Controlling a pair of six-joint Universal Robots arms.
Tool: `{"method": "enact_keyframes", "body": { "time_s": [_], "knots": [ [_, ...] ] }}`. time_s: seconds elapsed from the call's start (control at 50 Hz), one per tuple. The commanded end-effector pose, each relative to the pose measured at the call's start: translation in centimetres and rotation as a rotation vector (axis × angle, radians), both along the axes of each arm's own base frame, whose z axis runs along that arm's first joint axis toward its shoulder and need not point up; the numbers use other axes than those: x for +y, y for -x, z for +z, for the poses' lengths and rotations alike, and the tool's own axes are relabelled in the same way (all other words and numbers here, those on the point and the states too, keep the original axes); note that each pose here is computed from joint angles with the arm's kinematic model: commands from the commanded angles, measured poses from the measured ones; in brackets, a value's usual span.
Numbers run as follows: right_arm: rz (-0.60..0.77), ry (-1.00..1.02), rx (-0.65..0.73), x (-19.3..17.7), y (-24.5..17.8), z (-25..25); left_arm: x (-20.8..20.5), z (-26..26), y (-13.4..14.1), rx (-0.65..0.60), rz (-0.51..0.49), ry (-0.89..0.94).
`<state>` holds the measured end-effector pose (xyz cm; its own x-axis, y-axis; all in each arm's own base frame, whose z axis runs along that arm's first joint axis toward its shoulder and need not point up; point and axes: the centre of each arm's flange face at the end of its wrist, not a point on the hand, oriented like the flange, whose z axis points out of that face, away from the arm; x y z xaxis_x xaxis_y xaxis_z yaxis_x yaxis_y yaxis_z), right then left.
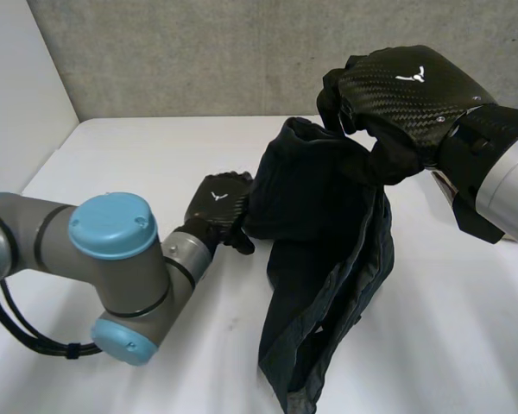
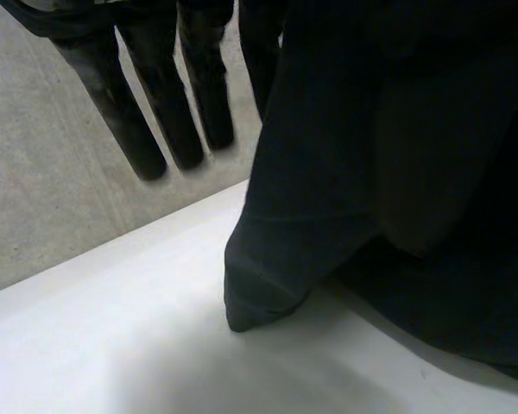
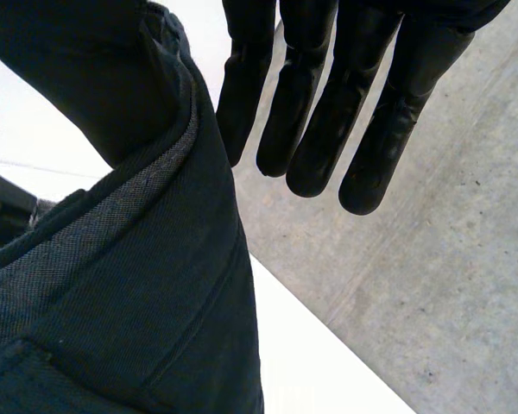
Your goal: Fold the laundry.
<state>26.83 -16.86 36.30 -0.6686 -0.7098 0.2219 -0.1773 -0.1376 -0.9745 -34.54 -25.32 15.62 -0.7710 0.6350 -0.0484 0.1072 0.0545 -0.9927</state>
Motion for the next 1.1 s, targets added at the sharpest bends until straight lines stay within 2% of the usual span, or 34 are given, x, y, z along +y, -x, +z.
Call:
{"method": "enact_keyframes", "body": {
  "time_s": [0.02,0.04,0.1,0.2,0.3,0.42,0.64,0.76,0.88,1.0,1.1],
  "knots": [
    [-0.016,0.011,-0.006,-0.1,0.4,0.3,-1.4,0.6,0.0,0.007,0.098,0.033],
    [-0.014,0.009,-0.006,-0.2,0.4,0.2,-1.8,1.2,-0.4,0.016,0.145,0.045],
    [-0.014,0.009,-0.006,-0.4,0.3,0.1,-1.8,2.9,-0.9,0.03,0.2,0.083],
    [-0.086,0.034,-0.002,-2.7,1.2,0.5,-0.5,11.8,-2.8,0.161,0.244,0.246],
    [-0.131,0.037,-0.009,-5.7,1.3,0.7,1.9,18.5,-4.6,0.266,0.239,0.373],
    [-0.175,0.056,-0.029,-7.9,1.8,1.2,5.7,22.1,-6.3,0.254,0.172,0.409],
    [-0.203,0.024,-0.053,-9.9,1.5,-0.5,7.5,21.3,-7.4,0.171,0.164,0.402],
    [-0.195,-0.113,0.047,-10.3,1.1,-4.3,7.0,16.4,-7.1,0.001,0.162,0.317],
    [-0.197,-0.186,0.135,-9.5,1.4,-6.2,8.0,13.8,-7.0,-0.095,0.134,0.289],
    [-0.197,-0.19,0.123,-8.4,1.5,-5.5,8.7,13.0,-7.3,-0.111,0.129,0.273],
    [-0.168,-0.2,0.098,-5.8,1.7,-5.3,8.9,12.3,-7.4,-0.127,0.126,0.254]
  ]
}}
